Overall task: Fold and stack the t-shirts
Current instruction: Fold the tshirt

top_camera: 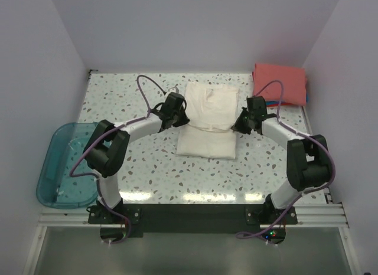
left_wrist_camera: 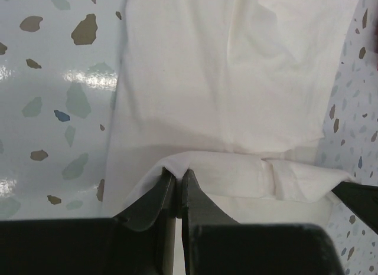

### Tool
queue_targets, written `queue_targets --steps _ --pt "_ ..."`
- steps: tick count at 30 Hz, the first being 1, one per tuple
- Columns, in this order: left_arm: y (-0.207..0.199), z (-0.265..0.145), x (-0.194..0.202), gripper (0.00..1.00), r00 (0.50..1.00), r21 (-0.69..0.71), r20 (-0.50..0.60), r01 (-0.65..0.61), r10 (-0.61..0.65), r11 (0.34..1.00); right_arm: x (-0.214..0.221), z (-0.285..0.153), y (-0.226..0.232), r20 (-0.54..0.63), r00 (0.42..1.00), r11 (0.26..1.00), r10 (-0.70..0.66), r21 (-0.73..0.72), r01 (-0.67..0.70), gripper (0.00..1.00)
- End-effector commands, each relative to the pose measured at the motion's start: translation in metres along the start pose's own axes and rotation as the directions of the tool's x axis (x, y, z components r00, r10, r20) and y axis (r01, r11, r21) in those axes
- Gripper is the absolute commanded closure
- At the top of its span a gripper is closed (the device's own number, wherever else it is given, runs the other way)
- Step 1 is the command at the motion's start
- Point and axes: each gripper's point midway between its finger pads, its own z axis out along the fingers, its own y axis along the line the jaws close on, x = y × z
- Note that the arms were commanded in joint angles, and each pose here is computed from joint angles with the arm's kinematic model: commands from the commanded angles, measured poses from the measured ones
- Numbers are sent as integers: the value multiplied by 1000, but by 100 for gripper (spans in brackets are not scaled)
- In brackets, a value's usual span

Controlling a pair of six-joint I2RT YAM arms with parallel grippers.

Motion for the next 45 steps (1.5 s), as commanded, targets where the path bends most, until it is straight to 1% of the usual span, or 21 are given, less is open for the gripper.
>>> queue_targets --steps 1,8,10,11,12,13,15,17,19,22,23,25,26,27,28,29,30,32,33,36,45 --pt "-7 13 -22 100 999 50 33 4 -6 999 -26 11 16 27 999 996 38 -78 -36 100" --pt "-3 33 -36 100 1000 89 24 4 -6 996 -39 36 13 -3 996 991 87 -99 -86 100" --pt "-9 35 -42 91 999 125 37 -4 0 992 -44 40 17 -6 996 990 88 -115 -88 99" --pt "-9 35 -46 85 999 134 46 -4 -2 991 -45 43 14 -13 995 989 96 -108 -97 95" --pt "-10 32 -49 70 999 143 51 -6 -2 990 -50 42 16 -6 996 989 92 -117 -92 87" --pt "-13 29 -52 61 998 159 58 -9 -1 987 -52 42 17 -8 996 988 93 -124 -93 71" --pt "-16 18 -63 42 996 180 92 -16 -1 983 -61 36 18 11 997 989 79 -130 -77 55" --pt "-16 10 -70 37 994 186 109 -26 6 982 -65 30 16 31 998 992 64 -113 -60 41" --pt "-19 -1 -77 35 991 182 132 -39 15 982 -71 19 19 62 997 992 45 -119 -38 40" --pt "-17 -9 -70 37 994 159 111 -41 23 986 -68 6 18 88 996 995 5 -98 3 39" --pt "-8 -9 -58 41 997 115 70 -42 34 992 -64 2 18 98 995 997 -16 -74 24 40" --pt "-6 -13 -44 50 996 75 60 -68 64 995 -54 -6 17 111 992 996 -55 -65 62 43" --pt "-5 -15 -35 60 996 61 43 -80 77 995 -46 -7 22 117 990 994 -83 -57 90 47" --pt "-4 -15 -25 65 995 48 27 -96 95 994 -38 -9 22 111 988 993 -105 -51 111 52" --pt "-3 -15 -10 78 993 33 3 -116 116 993 -28 -8 28 99 986 989 -134 -56 140 58" --pt "-2 -13 0 84 992 24 -14 -124 124 992 -21 -7 27 93 984 987 -150 -48 155 62" --pt "0 -11 8 88 992 17 -29 -126 126 992 -16 -5 27 87 983 985 -161 -43 165 75" --pt "1 -4 30 99 987 8 -72 -142 143 990 -7 2 30 64 982 983 -175 -49 178 80" --pt "2 -1 38 100 986 5 -89 -144 143 990 -4 5 31 53 982 982 -179 -52 182 86" --pt "1 9 49 100 982 6 -116 -150 150 989 -1 15 34 33 980 979 -196 -55 198 91" --pt "-2 41 35 100 981 -29 -106 -165 161 986 -11 44 41 -8 979 978 -206 -23 206 95"
